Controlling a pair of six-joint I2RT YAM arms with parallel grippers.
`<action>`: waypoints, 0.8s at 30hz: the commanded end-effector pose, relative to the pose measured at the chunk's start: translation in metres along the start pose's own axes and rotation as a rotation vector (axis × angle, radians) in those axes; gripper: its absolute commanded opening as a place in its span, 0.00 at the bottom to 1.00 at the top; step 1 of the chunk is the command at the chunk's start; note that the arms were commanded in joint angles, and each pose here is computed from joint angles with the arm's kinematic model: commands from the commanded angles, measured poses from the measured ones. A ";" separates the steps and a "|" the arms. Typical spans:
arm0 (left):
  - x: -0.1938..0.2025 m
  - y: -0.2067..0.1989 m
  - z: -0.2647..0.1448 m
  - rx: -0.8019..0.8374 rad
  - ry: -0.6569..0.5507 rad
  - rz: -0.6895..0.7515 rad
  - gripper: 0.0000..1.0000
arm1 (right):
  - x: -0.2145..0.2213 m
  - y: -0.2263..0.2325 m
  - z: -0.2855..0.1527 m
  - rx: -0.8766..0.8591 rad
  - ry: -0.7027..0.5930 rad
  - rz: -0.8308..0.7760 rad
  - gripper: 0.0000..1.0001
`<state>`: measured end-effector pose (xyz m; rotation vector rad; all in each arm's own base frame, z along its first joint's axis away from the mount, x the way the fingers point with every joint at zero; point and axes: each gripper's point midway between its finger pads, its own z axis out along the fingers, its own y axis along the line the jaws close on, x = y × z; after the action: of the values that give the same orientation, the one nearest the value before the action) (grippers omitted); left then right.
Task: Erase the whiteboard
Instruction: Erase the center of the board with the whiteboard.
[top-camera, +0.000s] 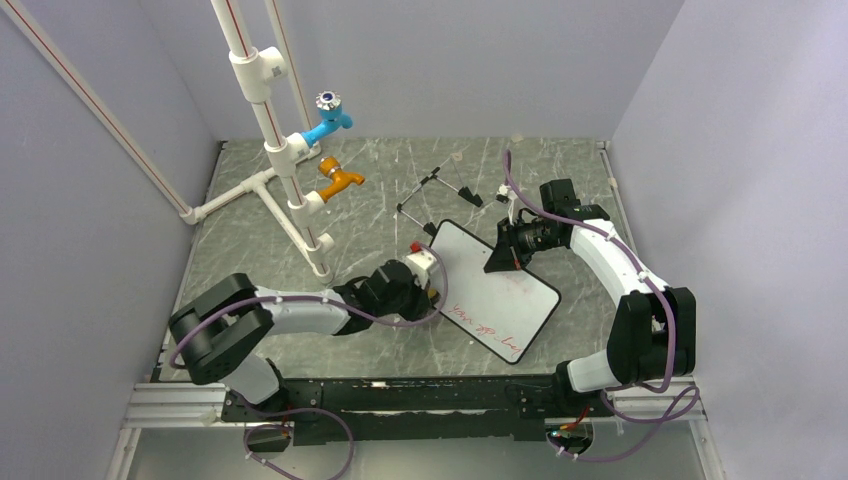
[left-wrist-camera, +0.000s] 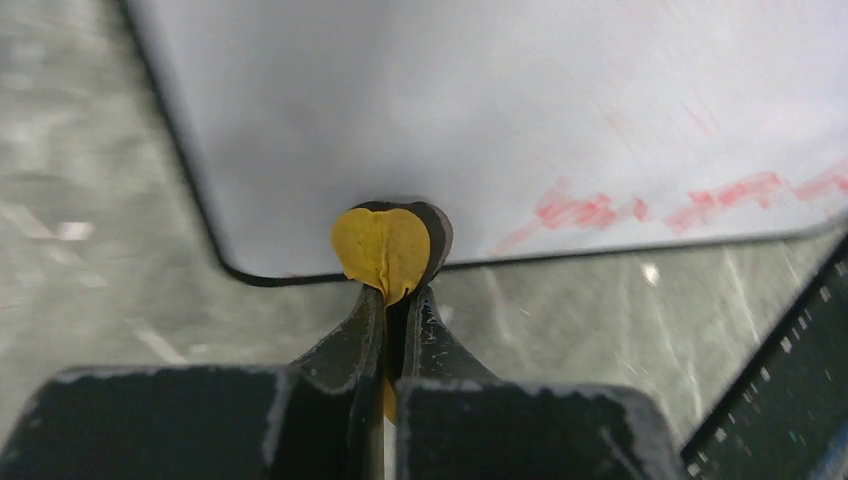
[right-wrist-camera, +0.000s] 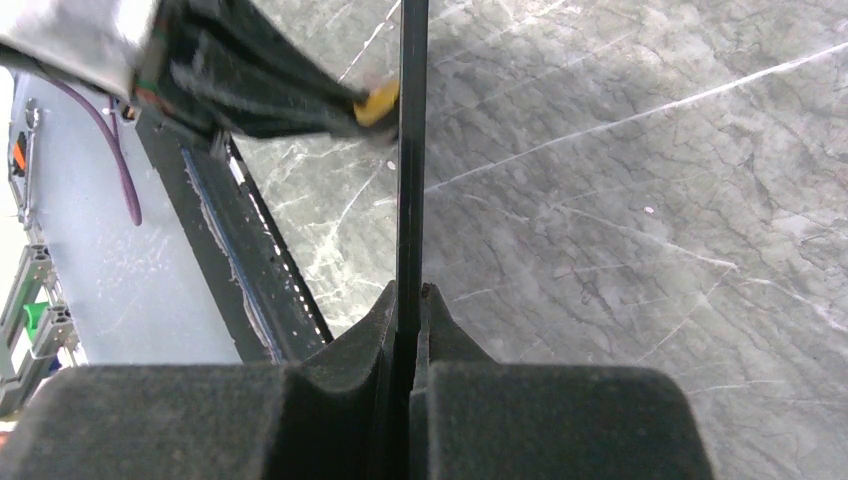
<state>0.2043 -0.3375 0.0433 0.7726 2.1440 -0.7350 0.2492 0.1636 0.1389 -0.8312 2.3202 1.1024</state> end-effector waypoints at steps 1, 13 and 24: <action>-0.047 0.047 -0.019 -0.194 -0.139 -0.042 0.00 | -0.009 -0.002 0.004 -0.004 -0.025 -0.166 0.00; -0.039 -0.038 -0.001 0.141 -0.091 0.136 0.00 | -0.009 -0.002 0.005 -0.003 -0.022 -0.162 0.00; -0.005 -0.065 0.015 0.103 -0.064 0.084 0.00 | -0.008 -0.002 0.005 -0.005 -0.023 -0.162 0.00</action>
<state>0.1466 -0.3824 0.0388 1.0356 2.0495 -0.8388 0.2455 0.1680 0.1393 -0.8576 2.3124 1.1166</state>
